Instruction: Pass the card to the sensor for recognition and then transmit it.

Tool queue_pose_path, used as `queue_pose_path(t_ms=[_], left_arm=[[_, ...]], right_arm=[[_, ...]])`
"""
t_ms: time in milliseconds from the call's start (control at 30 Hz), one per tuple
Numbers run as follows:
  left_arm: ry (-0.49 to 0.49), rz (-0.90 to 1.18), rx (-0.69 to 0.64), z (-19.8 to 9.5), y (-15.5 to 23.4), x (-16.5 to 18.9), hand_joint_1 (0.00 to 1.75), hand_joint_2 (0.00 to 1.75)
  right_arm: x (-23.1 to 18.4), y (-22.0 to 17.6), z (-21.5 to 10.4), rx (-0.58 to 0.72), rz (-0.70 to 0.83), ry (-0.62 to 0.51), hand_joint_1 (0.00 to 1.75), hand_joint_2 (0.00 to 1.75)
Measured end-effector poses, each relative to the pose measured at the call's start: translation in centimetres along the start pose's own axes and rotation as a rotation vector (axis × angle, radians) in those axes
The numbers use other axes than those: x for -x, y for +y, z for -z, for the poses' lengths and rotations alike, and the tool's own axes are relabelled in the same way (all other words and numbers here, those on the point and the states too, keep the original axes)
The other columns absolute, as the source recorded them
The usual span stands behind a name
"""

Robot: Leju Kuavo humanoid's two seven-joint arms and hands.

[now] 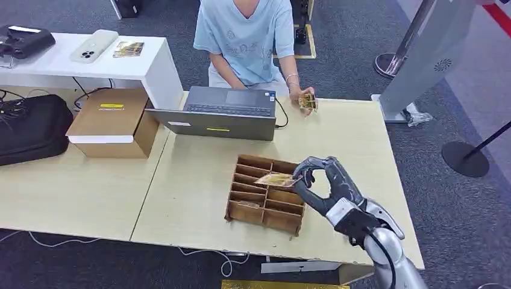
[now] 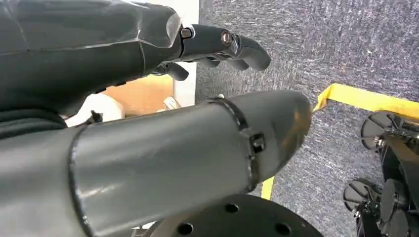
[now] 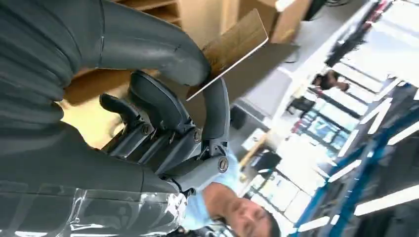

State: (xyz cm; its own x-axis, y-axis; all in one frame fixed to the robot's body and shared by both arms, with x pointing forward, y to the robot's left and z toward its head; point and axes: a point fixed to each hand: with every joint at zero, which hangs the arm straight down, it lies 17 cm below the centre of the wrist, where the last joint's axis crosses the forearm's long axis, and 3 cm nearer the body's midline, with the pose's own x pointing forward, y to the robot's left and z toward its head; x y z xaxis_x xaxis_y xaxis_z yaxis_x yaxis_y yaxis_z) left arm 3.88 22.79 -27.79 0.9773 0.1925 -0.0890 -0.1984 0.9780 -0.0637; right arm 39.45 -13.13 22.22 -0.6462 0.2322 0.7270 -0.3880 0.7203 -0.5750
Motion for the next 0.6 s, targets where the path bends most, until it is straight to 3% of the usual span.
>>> queue_pose_path(t_ms=[300,600], left_arm=[[-0.023,0.041,0.025,-0.2,-0.3,-0.9,0.00,0.00],[-0.033,0.054,0.042,-0.4,-0.3,-1.5,0.00,0.00]], right_arm=[[-3.2,-4.6,7.9,0.059,-0.076,-0.101,1.75,1.75],[-5.1,-8.7,17.5,0.141,-0.510,-0.052,1.75,1.75]])
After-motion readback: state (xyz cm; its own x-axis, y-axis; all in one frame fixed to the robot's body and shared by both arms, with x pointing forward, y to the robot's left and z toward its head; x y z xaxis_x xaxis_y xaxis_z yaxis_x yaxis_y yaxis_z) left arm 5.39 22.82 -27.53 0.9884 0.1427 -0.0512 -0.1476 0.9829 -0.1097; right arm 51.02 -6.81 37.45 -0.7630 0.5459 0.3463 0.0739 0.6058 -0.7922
